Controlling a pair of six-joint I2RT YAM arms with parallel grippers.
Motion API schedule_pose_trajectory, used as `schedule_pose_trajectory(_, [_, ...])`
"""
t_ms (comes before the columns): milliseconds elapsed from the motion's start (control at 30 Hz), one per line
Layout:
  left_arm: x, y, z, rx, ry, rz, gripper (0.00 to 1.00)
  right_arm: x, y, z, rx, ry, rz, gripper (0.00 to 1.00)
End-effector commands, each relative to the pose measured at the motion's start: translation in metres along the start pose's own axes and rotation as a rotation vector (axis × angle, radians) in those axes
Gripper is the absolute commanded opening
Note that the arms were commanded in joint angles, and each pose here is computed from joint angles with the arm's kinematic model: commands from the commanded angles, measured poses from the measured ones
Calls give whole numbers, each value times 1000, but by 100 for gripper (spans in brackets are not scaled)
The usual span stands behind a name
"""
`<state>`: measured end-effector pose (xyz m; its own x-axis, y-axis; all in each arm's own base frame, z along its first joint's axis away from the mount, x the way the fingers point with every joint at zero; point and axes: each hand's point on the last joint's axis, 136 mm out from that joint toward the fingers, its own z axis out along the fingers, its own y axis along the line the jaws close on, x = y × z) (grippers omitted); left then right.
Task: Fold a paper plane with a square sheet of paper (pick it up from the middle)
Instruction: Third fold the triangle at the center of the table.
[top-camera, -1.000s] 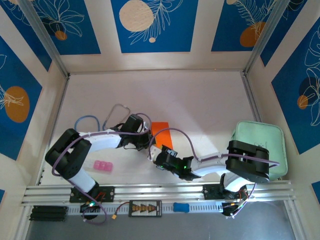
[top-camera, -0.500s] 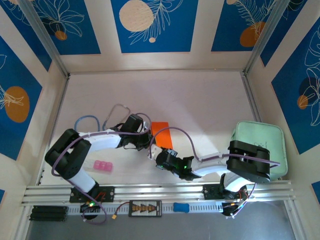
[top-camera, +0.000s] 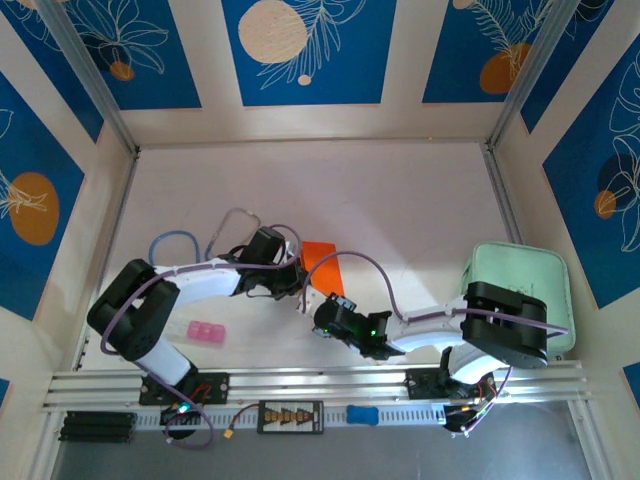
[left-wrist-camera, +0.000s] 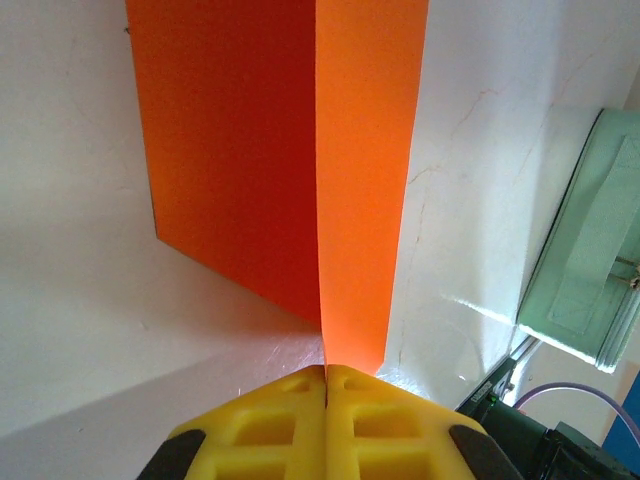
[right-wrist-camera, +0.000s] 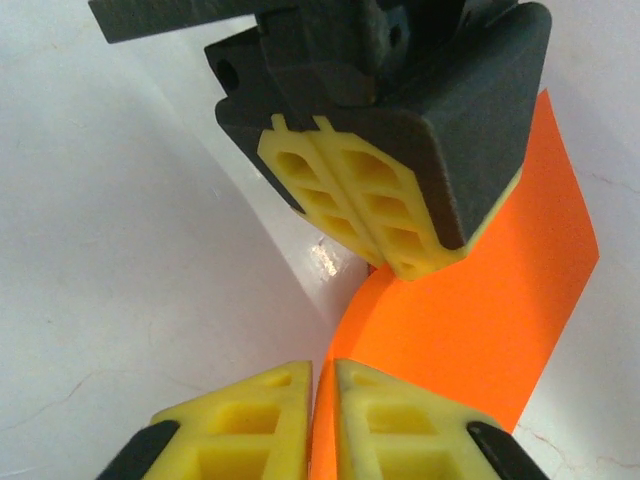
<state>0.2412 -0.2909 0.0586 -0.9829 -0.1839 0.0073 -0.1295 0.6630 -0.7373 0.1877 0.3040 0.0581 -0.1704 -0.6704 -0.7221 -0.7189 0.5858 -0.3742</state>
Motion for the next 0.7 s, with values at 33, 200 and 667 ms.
schedule_pose_trajectory(33, [-2,-2,-6,10,-8,0,2,-3,-3,-3,-6,-9,38,11])
schedule_pose_trajectory(200, [-3,-3,-8,13,-17,7,4,-2,-3,-2,-15,-7,47,4])
schedule_pose_trajectory(667, [-24,11,-57,-104,-150,69,42,-15,31,-13,-541,15,465,0])
